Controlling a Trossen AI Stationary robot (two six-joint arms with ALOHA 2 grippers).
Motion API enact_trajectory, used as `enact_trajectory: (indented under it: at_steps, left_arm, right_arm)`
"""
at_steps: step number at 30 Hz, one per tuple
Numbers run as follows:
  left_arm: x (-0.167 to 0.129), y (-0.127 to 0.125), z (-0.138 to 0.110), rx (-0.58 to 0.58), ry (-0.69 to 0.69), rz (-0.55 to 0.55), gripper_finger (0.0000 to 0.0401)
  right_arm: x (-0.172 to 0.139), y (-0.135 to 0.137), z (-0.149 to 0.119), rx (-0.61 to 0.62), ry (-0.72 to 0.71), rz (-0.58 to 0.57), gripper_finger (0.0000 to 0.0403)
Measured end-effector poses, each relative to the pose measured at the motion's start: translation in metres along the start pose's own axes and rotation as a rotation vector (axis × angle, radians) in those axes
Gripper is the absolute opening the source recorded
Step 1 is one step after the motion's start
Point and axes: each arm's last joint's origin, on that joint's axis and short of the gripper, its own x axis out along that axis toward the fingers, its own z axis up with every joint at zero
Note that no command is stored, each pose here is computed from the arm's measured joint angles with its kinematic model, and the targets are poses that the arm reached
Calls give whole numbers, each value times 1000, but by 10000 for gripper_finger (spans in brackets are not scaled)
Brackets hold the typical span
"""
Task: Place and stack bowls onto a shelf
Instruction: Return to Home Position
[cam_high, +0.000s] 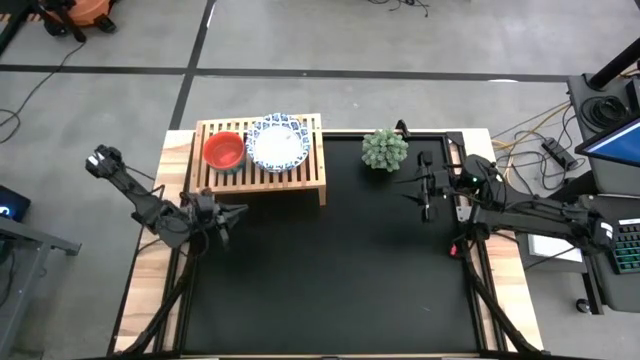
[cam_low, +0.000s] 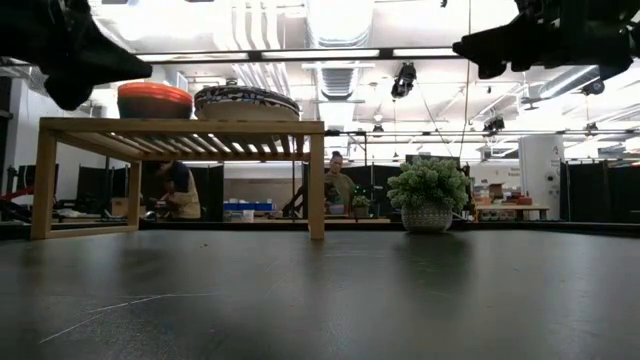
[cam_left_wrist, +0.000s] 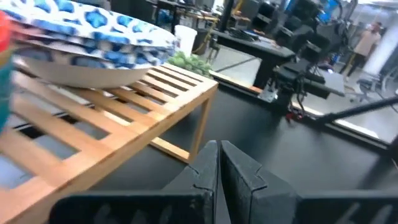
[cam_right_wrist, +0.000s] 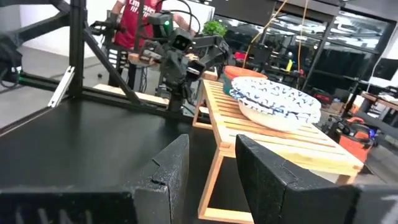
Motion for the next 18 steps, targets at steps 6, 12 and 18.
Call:
enact_trajectory:
  at_steps: [6, 12, 18]
  left_arm:
    - [13, -10, 1, 41, 1, -14, 0]
    - [33, -19, 7, 78, 11, -164, 0]
    - [54, -15, 8, 230, 33, -267, 0]
  right_arm:
    - [-3, -4, 1, 20, -29, 32, 123]
    - [-3, -4, 1, 10, -30, 36, 123]
    - [-4, -6, -3, 8, 11, 29, 123]
